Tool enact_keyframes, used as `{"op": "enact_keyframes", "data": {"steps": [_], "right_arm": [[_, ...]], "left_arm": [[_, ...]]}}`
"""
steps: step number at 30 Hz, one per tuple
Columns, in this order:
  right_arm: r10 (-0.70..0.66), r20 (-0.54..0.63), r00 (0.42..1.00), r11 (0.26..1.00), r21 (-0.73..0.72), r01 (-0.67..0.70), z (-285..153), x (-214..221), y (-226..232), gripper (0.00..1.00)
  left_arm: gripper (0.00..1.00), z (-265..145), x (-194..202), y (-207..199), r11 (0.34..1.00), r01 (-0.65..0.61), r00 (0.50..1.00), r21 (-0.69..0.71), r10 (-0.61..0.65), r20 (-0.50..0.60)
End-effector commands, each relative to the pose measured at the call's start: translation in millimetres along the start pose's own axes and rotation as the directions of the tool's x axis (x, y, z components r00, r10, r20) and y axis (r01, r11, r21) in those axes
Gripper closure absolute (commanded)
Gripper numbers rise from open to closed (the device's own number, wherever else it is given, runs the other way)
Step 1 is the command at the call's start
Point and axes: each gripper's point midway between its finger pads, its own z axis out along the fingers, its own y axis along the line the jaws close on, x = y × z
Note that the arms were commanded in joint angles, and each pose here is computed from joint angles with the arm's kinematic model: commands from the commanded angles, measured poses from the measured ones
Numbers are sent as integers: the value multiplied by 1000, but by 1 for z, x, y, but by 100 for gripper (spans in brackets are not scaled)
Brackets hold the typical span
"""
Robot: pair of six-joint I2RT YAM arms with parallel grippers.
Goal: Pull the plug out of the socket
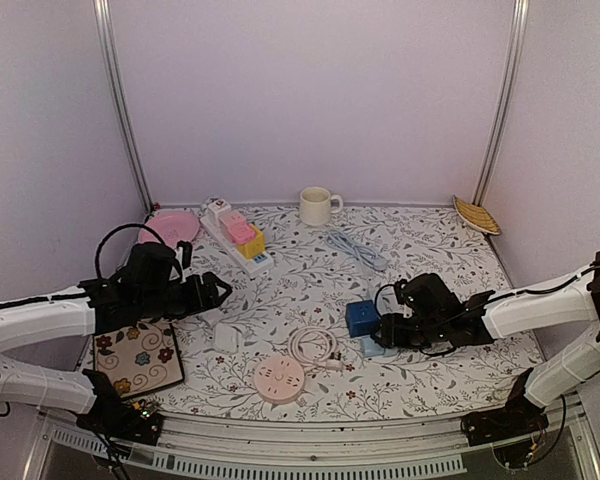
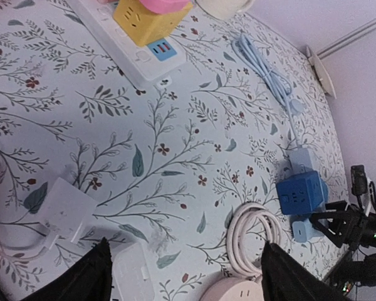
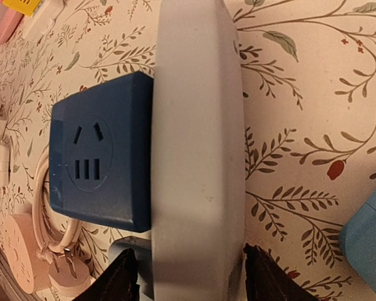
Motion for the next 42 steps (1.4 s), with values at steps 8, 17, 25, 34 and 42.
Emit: {"op": "enact_keyframes", "data": {"steps": [8,17,25,34,42], "right_arm": [[38,17,999,995,-96,-36,-2,-10,24,63],[85,38,996,982,-171,-77,-9,-16,38,76],[142,122,982,969,-218,-113,-25,-26,46,88],[144,274,951,967,-242,-77,-55,-38,61,95],[164,345,924,966,-245,-80,-66,-40,71,96]], "left_arm": [[21,33,52,-80,980,-22,987,197,53,-154],[23,60,99,-144,945,-15,958,326,107,-267],[23,79,139,-186,921,-3,926,389,150,-347],[24,87,161,-212,896,24,904,444,170,-392],[29,85,170,-224,869,84,894,487,150,-422]]}}
